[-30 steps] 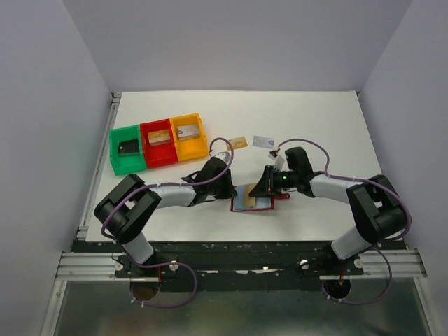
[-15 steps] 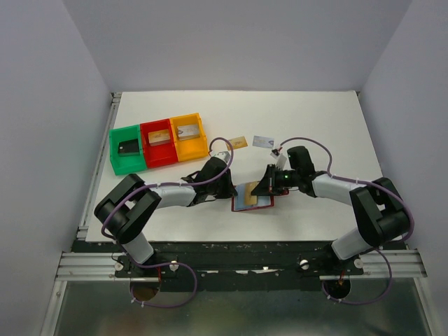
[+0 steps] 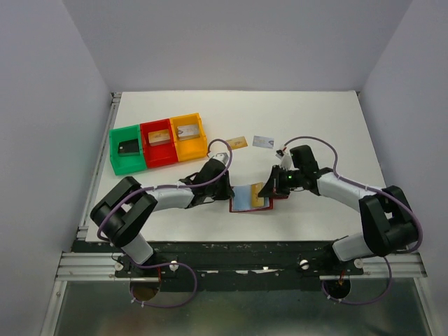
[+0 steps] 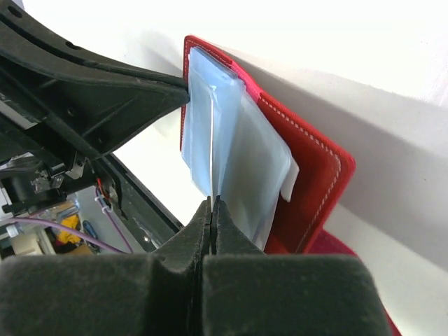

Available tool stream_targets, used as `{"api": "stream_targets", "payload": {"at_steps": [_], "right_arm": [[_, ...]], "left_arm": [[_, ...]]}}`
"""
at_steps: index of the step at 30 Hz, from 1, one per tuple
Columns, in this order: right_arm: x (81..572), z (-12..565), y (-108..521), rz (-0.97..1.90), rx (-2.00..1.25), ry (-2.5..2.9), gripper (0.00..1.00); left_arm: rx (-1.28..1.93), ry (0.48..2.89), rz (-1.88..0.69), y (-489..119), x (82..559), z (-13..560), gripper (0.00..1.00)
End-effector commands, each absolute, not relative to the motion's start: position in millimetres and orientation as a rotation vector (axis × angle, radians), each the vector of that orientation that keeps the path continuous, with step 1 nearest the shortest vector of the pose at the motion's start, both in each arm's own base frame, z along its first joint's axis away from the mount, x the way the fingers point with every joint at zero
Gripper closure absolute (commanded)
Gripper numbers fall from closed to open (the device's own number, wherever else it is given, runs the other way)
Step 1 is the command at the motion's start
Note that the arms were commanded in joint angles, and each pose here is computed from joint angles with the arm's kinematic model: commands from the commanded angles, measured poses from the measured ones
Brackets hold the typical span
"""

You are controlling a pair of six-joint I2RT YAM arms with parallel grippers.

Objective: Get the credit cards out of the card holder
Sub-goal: Remove the credit card from the card holder, then place the credit card at the center of the board.

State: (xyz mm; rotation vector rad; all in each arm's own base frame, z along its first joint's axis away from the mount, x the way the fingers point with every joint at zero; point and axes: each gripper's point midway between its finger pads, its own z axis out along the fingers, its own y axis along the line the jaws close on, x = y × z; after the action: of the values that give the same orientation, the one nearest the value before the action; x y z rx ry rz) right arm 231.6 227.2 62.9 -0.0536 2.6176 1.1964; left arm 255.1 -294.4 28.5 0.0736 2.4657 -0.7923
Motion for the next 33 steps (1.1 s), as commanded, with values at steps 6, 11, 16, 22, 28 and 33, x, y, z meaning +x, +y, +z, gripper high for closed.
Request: {"api": "stream_targets", "payload": {"at_steps": [6,11,16,22,28,33], "right_arm": [[236.9,90.4,204.2,0.970,-0.129,2.630,1.00],[241.1,112.2,197.1,0.904,-0.163,2.585,1.00],[242.0,135.2,194.7,0.894,-0.215,2.491,1.00],[218.9,171.1,220.5,1.167,-0.456,2.275,1.00],[175.8,206.0,243.5,1.442,-0.682,2.112,1.00],[153.9,212.3,250.7,1.473,-0.810,2.098,1.00]], "left_arm": [[0.140,2.509,-0.627,-268.0,248.2,27.0,1.00],[0.174,2.447,-0.655,-274.7,255.9,54.2,0.68],[0.182,2.354,-0.661,-275.1,263.0,92.1,0.30],[0.311,2.111,-0.943,-286.7,241.0,155.8,0.28],[0.406,1.704,-1.294,-275.8,197.4,243.5,0.31],[0.665,1.600,-1.412,-270.5,159.4,271.9,0.30]]}}
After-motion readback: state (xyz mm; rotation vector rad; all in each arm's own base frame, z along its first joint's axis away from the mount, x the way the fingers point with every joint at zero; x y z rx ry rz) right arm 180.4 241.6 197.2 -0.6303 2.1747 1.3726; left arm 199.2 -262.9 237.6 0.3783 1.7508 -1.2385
